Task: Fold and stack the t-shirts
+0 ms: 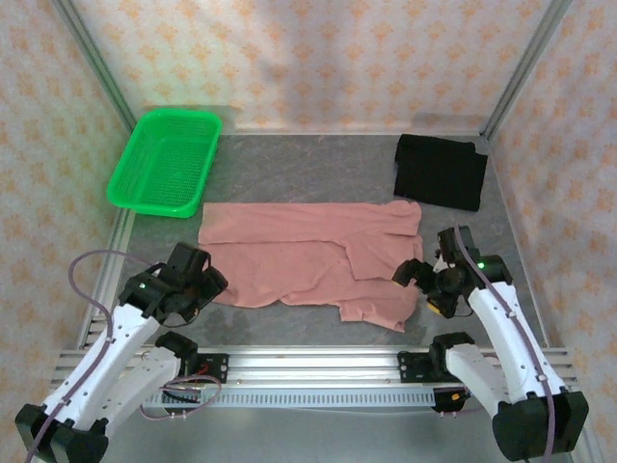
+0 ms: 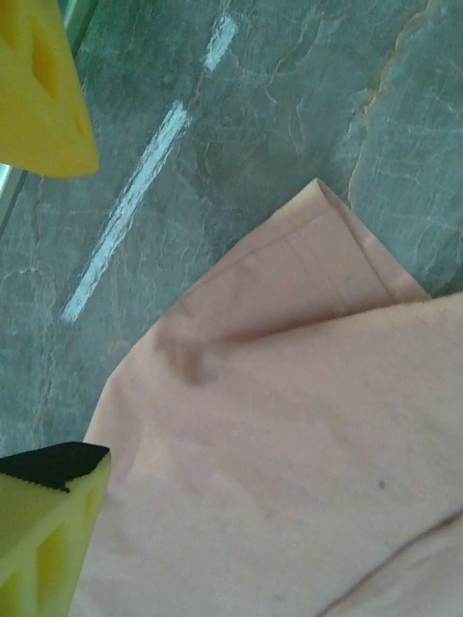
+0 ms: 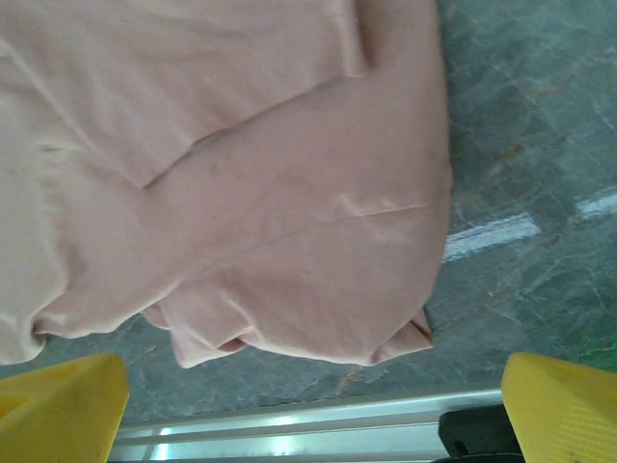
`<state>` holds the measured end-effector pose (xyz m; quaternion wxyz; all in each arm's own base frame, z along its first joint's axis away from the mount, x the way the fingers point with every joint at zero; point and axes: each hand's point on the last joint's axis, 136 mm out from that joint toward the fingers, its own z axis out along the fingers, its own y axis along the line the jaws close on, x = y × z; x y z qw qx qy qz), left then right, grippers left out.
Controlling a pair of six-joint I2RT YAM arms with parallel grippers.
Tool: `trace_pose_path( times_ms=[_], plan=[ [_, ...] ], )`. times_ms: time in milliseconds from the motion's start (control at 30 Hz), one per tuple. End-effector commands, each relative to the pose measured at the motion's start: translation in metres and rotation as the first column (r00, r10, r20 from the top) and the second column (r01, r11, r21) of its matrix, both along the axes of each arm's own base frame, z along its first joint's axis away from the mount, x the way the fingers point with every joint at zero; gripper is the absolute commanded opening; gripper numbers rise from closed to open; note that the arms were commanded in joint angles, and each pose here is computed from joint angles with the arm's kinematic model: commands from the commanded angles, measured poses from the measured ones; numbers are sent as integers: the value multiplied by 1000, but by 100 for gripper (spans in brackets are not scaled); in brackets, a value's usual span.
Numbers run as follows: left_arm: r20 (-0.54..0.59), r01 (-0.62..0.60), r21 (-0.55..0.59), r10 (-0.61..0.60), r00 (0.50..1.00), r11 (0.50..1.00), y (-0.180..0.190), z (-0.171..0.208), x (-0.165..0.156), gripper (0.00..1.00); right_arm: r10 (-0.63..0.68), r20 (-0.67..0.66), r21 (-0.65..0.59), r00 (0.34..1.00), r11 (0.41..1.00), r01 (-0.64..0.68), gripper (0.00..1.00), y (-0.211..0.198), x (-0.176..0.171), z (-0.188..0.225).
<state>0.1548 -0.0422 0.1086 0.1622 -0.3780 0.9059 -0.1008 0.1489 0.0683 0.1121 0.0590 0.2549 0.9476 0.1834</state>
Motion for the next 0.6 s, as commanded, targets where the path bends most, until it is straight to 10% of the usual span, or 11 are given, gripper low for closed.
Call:
trace_pose_path(
  times_ms=[0, 567],
  plan=[
    [-13, -4, 4, 4, 1000, 1000, 4, -12, 2, 65, -45, -37, -47, 998, 998, 43, 98, -9, -3, -10],
    [-164, -58, 62, 68, 984, 996, 25, -65, 14, 56, -63, -118, -43, 991, 997, 58, 81, 4, 10, -52]
  ],
)
